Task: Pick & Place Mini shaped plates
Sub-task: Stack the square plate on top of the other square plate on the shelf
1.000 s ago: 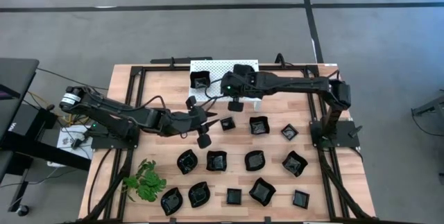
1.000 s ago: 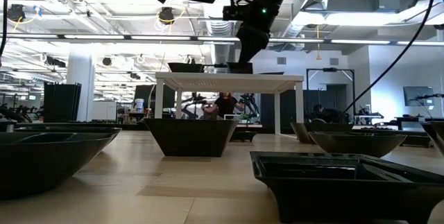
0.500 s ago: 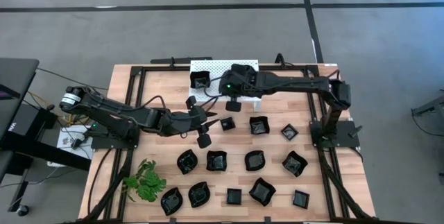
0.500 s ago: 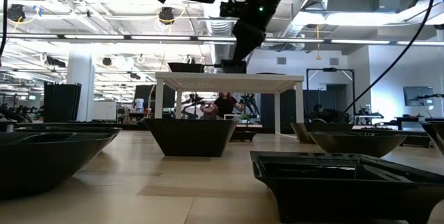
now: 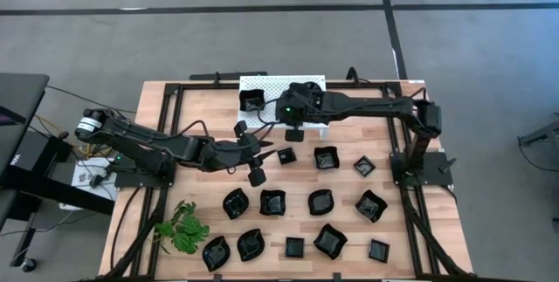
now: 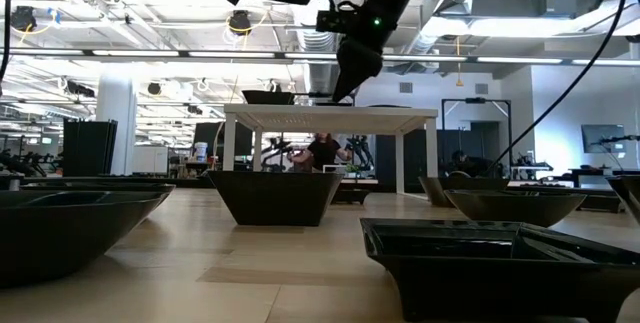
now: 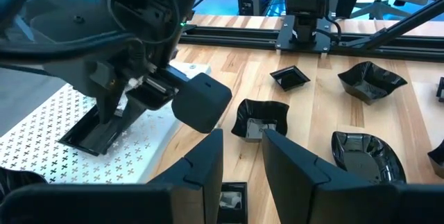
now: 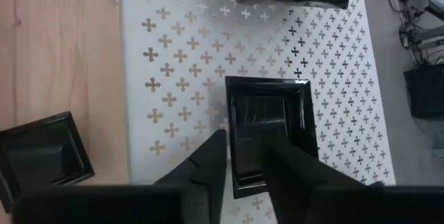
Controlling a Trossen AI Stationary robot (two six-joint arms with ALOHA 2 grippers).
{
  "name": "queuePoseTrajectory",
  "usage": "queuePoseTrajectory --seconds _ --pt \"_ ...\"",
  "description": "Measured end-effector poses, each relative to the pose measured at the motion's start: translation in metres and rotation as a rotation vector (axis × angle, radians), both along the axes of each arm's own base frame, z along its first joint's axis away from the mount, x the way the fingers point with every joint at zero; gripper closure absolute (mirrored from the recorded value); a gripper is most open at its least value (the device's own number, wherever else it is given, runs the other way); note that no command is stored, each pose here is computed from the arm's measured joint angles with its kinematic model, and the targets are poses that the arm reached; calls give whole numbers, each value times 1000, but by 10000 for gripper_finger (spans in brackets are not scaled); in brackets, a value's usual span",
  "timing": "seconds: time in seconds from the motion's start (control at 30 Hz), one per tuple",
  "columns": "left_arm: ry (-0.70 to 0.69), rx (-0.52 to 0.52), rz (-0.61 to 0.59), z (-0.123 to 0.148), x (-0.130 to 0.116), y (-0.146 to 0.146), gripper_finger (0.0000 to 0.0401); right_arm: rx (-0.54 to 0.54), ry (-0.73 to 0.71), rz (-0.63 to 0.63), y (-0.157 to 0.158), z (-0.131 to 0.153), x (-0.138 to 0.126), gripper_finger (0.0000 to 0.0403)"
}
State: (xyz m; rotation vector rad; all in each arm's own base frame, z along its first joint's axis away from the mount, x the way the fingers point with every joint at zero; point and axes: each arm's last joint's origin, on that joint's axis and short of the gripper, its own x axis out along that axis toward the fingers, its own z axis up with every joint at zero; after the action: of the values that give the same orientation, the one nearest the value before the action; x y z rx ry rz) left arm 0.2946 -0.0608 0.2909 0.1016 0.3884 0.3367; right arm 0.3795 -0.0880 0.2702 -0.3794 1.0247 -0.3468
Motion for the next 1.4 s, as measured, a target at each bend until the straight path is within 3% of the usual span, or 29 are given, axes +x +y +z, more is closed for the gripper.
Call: queuePoseTrajectory --seconds 0.13,0.33,0.43,0.6,0.67,0.73,0.83,0.97,1.17,1.4 --pt "0 0 0 0 0 0 298 -41 19 48 17 2 2 289" --pt "0 0 -2 0 0 0 298 -322 87 68 61 24 -8 269" --pt "1 -1 -4 0 0 0 298 -363 109 91 85 38 -25 266" --pt "4 1 1 0 0 0 298 -279 64 98 122 67 -70 279" --pt "3 1 2 0 0 0 298 -164 16 75 131 79 -90 286" --pt "4 1 1 0 0 0 298 16 -20 83 138 82 -105 292" --pt "2 8 -2 1 -1 0 298 162 3 176 149 57 -119 295" --pt "4 20 -7 2 -2 1 298 185 4 248 161 -3 -126 291" --pt "-3 18 1 3 -1 3 298 92 -133 366 161 -72 -102 275" --pt "-10 11 23 3 0 9 298 29 -47 335 140 -119 -60 256"
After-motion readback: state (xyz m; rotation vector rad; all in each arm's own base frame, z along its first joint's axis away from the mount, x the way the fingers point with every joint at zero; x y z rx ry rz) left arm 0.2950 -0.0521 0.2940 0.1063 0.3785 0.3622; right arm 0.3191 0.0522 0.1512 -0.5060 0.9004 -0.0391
